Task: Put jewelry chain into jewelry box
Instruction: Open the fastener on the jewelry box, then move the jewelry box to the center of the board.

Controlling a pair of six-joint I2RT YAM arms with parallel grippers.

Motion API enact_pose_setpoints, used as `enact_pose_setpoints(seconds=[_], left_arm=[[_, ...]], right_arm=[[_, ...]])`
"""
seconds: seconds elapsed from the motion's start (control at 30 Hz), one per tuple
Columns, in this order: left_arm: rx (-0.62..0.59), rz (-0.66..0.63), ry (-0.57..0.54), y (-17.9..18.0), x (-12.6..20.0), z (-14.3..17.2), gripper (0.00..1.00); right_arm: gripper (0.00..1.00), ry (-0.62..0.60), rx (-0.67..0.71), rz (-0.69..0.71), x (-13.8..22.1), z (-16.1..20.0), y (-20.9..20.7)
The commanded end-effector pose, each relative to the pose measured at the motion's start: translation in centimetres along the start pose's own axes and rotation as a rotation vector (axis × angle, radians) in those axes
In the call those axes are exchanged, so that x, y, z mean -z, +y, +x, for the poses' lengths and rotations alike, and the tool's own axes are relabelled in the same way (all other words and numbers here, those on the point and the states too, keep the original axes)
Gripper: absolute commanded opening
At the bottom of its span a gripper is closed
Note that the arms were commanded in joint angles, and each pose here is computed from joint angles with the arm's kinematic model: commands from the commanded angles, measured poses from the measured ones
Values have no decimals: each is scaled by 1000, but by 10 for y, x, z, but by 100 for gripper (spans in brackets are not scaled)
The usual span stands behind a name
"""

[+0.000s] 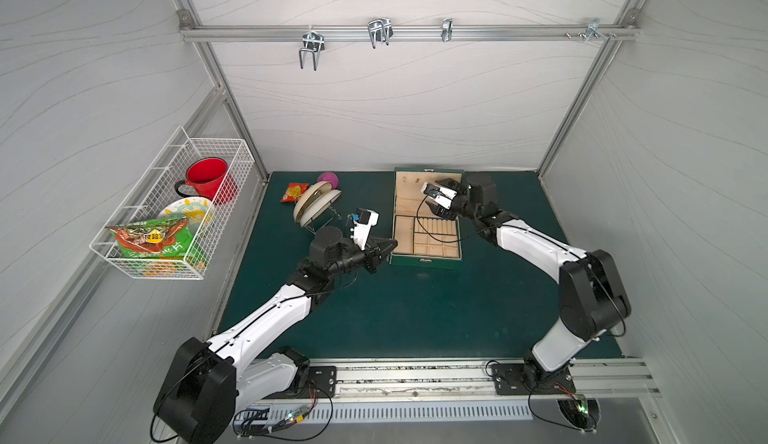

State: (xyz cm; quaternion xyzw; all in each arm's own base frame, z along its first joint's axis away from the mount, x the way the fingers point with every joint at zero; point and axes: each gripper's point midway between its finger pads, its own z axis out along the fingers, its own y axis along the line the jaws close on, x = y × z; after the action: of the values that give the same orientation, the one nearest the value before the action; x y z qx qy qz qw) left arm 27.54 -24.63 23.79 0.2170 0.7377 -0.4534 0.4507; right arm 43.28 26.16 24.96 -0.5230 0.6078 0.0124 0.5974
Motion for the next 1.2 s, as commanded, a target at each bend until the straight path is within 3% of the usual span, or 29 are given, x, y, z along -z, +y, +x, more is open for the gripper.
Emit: enact_pose_setpoints(seconds=[0.0, 0.17, 0.3, 0.37, 0.63, 0.93, 1.07, 1.17], left_arm=[[-36, 27, -66, -9, 4, -21, 0], [-47, 42, -93, -13, 5, -27, 0], [-45, 41, -92, -13, 5, -27, 0], [-41, 41, -90, -13, 4, -27, 0], [-39, 37, -88, -12, 4, -27, 0], [-33, 37, -84, -12, 3, -26, 0], [-34, 36, -83, -11, 3, -26, 0], [-36, 37, -84, -12, 4, -26, 0]], right_arm=[[72, 18, -382, 141, 24, 13, -31], [73, 165, -843, 298, 40, 73, -59], [73, 215, -1038, 414, 46, 112, -60], [72, 244, -1109, 401, 39, 126, -55], [66, 279, -1174, 308, 8, 138, -40], [58, 297, -1159, 325, -18, 146, -44], [47, 308, -1136, 329, -32, 147, -44], [32, 319, -1119, 345, -36, 146, -42]])
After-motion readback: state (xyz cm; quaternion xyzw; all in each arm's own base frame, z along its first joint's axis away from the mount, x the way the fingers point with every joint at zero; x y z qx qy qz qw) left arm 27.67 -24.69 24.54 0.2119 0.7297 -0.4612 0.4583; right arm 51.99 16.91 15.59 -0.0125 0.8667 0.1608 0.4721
